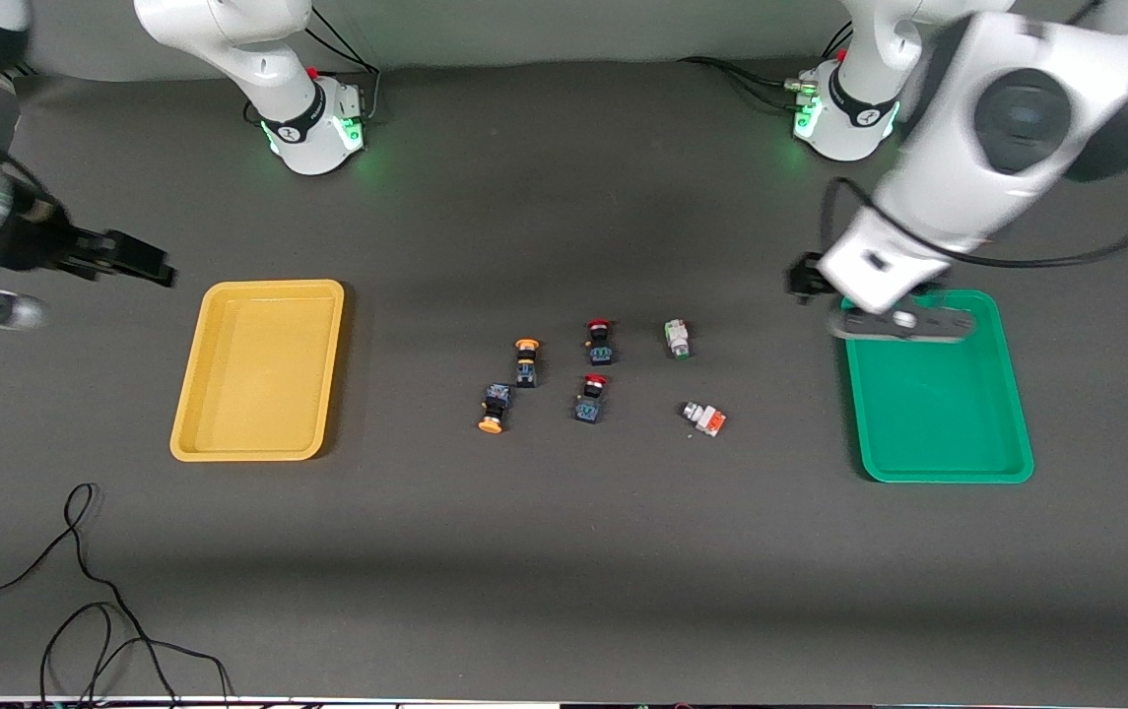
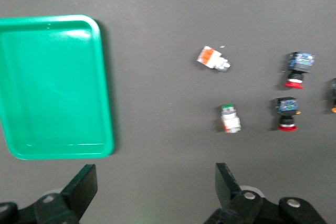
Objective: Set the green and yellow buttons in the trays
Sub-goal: 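Move the left gripper and the right gripper down over the buttons, then grasp green and yellow buttons with the left and right grippers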
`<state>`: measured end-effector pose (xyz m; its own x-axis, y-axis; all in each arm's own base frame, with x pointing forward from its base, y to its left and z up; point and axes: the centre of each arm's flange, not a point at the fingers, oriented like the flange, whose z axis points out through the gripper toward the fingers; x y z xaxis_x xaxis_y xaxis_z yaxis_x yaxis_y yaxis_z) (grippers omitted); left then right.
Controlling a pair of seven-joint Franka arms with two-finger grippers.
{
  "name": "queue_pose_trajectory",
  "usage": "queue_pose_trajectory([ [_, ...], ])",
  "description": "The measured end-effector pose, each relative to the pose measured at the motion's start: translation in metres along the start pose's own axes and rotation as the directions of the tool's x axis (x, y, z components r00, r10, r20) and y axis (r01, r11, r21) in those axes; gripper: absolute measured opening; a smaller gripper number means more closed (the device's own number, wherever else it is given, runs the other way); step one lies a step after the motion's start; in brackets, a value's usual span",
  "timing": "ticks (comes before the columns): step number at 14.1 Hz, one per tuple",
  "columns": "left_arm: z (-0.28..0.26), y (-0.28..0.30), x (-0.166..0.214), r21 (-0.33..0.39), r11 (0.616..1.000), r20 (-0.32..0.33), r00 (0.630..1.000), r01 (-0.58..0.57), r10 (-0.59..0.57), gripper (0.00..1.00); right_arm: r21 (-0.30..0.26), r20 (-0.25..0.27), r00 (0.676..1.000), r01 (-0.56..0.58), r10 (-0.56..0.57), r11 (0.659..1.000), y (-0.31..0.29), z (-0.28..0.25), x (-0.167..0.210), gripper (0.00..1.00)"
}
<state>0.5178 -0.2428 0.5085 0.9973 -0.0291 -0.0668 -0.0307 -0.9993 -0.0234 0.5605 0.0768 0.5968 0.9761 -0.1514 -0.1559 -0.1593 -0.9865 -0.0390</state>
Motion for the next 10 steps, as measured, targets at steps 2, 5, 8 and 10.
queue_pose_trajectory([
  [2, 0.007, 0.040, -0.017, -0.002, 0.999, -0.015, 0.999, 0.033, -0.033, 1.00, 0.003, 0.008, 1.000, -0.017, 0.016, 1.000, -0.038, 0.029, 0.012, 1.00],
  [5, 0.015, 0.078, -0.037, -0.011, 0.996, -0.031, 0.996, 0.083, -0.084, 1.00, 0.011, 0.000, 0.999, -0.041, 0.041, 0.999, -0.089, 0.075, 0.023, 1.00],
  [8, 0.045, 0.102, -0.053, -0.022, 0.993, -0.042, 0.993, 0.113, -0.114, 1.00, 0.020, -0.007, 0.998, -0.060, 0.060, 0.998, -0.115, 0.118, 0.026, 1.00],
  [10, 0.084, 0.109, -0.060, -0.029, 0.993, -0.047, 0.992, 0.117, -0.118, 1.00, 0.016, 0.010, 0.998, -0.060, 0.060, 0.998, -0.125, 0.145, 0.027, 1.00],
])
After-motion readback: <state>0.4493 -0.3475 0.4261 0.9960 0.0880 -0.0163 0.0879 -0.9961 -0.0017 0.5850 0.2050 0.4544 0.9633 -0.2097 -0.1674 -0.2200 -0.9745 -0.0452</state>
